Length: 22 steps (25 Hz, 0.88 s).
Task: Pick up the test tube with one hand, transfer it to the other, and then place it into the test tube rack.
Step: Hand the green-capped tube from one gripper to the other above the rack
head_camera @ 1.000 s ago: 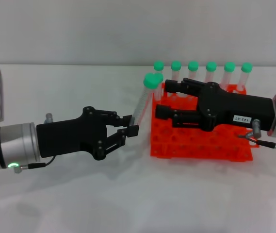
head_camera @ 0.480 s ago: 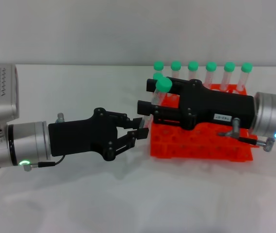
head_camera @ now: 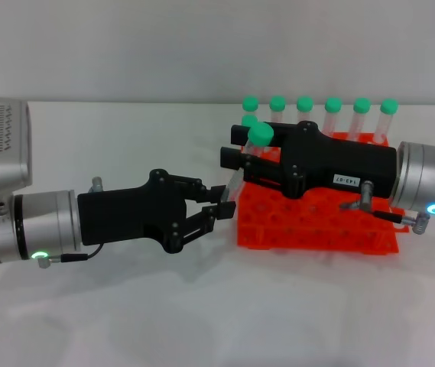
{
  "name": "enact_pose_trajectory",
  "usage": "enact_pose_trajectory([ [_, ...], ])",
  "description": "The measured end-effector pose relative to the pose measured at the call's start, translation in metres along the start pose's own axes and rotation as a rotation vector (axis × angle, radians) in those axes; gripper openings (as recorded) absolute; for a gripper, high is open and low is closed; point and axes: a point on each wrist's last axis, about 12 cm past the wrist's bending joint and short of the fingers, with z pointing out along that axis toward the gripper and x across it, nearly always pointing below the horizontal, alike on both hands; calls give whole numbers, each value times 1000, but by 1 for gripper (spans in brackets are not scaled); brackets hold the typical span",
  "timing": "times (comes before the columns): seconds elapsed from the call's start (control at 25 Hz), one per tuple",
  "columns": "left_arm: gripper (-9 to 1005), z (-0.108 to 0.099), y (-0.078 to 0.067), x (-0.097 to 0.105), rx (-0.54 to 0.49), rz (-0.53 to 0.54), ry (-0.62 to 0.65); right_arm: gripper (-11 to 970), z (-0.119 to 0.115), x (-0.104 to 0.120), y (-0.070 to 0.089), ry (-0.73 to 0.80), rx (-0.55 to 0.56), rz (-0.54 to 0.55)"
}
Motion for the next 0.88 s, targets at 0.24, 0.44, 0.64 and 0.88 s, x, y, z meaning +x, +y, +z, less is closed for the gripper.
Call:
enact_pose_trajectory([
  [0.24, 214, -2, 1, 0, -18, 1, -10, 444, -3, 1, -1, -3, 11, 7],
  [0.44, 225, -4, 1, 1, -29, -1, -20, 403, -6, 3, 0, -4, 17, 11],
  [0.64, 236, -5, 0, 2, -30, -4, -21, 397, -7, 4, 0, -11, 23, 14],
  [0.88, 249, -4, -1, 2, -26, -6, -24, 368, -4, 4, 2, -8, 10, 10],
])
